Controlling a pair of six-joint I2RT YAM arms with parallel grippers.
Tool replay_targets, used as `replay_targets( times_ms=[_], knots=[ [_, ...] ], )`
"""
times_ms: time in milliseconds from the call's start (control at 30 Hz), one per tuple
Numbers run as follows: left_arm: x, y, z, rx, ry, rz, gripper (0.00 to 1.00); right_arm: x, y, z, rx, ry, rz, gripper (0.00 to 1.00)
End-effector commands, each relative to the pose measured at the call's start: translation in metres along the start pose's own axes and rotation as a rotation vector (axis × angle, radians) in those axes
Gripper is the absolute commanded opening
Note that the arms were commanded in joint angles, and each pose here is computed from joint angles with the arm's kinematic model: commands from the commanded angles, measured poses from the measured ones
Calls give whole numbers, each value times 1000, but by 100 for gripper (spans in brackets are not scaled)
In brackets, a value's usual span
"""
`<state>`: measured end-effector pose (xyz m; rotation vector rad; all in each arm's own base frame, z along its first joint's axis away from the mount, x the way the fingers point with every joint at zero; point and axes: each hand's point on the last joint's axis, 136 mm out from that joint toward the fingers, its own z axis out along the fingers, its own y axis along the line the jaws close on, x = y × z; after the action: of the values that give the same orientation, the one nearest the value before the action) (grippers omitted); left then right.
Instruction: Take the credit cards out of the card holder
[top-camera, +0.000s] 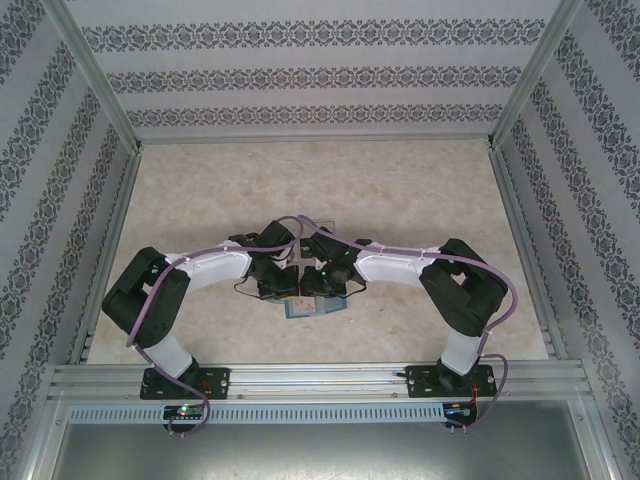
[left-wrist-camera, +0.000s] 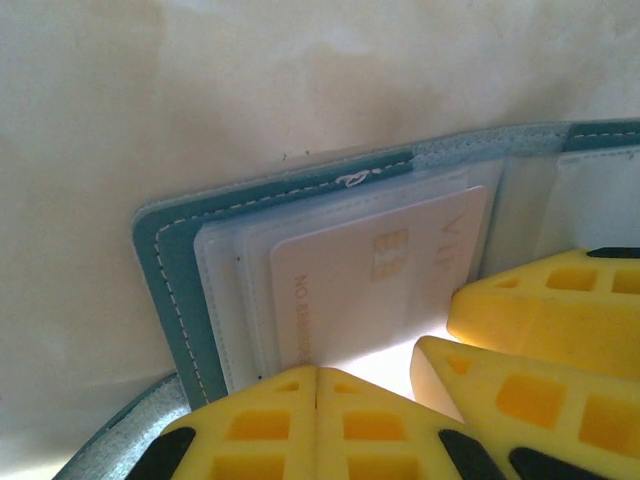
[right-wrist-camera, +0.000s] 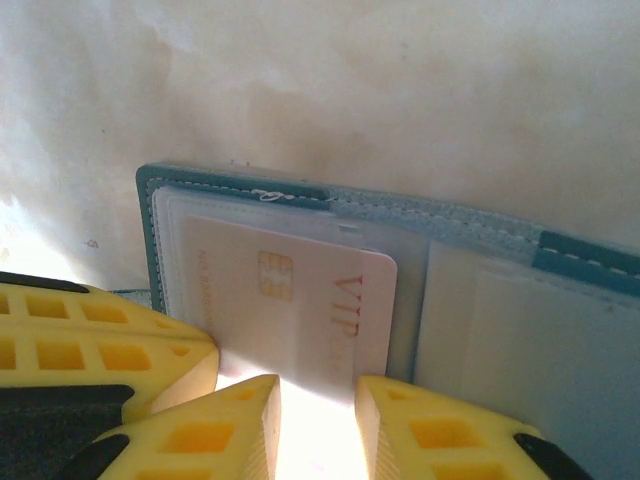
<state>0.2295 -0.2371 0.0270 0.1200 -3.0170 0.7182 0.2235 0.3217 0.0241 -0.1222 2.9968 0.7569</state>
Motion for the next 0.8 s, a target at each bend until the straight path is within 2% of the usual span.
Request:
replay_targets(
  times_ms=[0,333,567,767],
  knots=[
    [6,10,-1,-62,12,13,0,5,-30,-4,138,-3,10,29],
    [4,11,-10,-88,-8,24,0,1,-19,-15,115,-19,-11,30],
    [1,-6,-17,-63,-27,57,0,-4,-2,-29,25,-53,-2,30],
    [2,-18,-15,-58,-21,81,0,-2,-8,-28,23,-35,9,30]
  ],
)
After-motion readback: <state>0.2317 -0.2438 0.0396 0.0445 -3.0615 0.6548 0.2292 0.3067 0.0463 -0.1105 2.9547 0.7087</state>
